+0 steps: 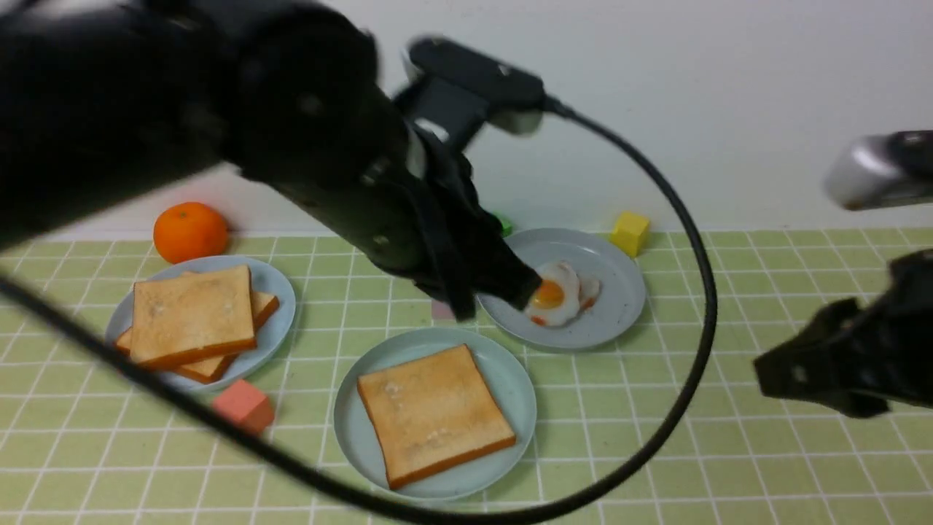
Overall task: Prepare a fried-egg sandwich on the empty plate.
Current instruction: Use the right arm to grab a fried egg
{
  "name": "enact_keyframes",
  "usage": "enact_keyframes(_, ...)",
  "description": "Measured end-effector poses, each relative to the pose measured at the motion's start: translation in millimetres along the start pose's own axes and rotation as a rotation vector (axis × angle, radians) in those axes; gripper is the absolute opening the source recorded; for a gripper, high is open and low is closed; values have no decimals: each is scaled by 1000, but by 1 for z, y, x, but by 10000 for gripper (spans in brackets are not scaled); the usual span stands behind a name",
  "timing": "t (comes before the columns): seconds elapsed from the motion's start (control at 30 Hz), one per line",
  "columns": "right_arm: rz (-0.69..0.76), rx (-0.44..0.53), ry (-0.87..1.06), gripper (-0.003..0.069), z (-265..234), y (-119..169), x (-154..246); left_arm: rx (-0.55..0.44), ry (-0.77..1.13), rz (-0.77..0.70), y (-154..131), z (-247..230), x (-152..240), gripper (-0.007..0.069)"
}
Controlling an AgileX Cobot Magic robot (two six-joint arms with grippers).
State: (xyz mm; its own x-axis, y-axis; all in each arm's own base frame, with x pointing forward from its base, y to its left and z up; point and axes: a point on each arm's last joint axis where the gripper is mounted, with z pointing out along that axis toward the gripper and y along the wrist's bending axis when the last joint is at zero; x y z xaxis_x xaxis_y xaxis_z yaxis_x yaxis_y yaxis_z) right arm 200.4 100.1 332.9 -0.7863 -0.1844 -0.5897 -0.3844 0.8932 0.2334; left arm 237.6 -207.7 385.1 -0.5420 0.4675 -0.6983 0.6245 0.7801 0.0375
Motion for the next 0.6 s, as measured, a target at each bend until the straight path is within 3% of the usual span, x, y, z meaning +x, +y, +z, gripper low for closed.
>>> enact_keyframes(0.03, 23, 10, 31, 281, 17, -5, -7, 3, -36, -6, 1, -19, 2, 35)
enact_keyframes(0.1, 45, 20, 59, 282, 33, -11, -14, 9, -73, -12, 2, -39, 8, -10)
enact_keyframes(0.33, 76, -11, 113, 283, 106, -47, -63, 77, -229, -66, 3, -107, 86, -13)
enact_keyframes(0.6, 14, -119, 112, 283, 163, -81, -114, 150, -441, -135, 2, -125, 154, -13)
